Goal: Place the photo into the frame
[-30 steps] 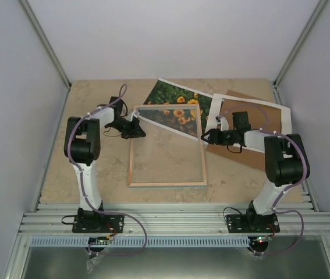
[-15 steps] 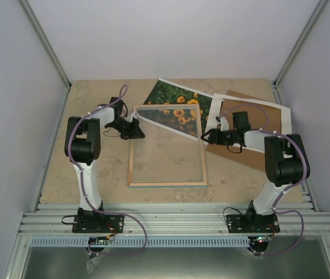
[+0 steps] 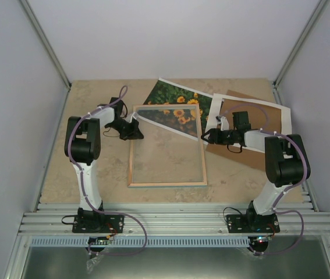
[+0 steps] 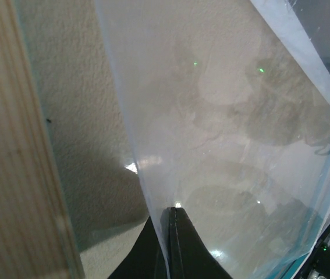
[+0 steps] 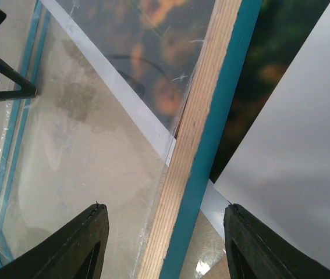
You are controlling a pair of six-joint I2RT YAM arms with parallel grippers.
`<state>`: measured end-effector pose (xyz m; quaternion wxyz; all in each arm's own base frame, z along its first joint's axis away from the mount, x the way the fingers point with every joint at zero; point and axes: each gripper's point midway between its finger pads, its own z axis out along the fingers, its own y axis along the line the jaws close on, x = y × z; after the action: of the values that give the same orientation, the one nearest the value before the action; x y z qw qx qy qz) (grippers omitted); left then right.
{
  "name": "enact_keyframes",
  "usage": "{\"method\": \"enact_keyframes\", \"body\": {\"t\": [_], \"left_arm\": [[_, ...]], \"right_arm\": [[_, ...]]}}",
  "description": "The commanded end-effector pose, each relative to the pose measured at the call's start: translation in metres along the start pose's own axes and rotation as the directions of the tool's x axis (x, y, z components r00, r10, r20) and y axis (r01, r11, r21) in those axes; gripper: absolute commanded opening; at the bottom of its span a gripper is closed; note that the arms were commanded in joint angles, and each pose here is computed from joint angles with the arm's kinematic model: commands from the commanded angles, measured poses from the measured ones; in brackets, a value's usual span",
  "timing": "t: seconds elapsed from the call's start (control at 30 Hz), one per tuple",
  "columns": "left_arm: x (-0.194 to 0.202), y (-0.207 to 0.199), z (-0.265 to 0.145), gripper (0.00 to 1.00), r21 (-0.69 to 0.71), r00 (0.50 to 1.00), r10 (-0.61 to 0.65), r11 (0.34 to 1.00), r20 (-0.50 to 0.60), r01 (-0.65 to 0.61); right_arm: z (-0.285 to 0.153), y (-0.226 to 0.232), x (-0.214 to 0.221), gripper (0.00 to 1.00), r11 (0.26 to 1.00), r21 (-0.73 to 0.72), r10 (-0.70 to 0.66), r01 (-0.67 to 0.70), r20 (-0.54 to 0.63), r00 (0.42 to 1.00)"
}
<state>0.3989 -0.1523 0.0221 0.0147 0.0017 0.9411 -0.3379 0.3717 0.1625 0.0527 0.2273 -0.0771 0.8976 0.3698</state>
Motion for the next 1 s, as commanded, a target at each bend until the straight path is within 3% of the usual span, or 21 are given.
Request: {"method": "enact_keyframes", "body": {"t": [0.0,0.4,0.97], "left_arm": [[0.008,0.028,-0.005,0.0,-0.16,1.0,-0.011,0.987,-0.012,0.009],[0.005,0.035,-0.009,0.0,-0.209,1.0,-0.008,0.978,-0.002,0.008],[0.006,0.022,0.001,0.0,-0.175,0.999,0.024,0.984,-0.037,-0.03]], "right_arm": [[-0.005,0.008,-0.012,0.56,0.999,0.002,-0.041,0.041,0.03,0.999],[-0.006,0.008,-0.011,0.56,0.999,0.004,-0.039,0.039,0.033,0.999],[0.002,0.007,-0.004,0.55,1.0,-0.013,-0.026,0.026,0.021,0.999]]}}
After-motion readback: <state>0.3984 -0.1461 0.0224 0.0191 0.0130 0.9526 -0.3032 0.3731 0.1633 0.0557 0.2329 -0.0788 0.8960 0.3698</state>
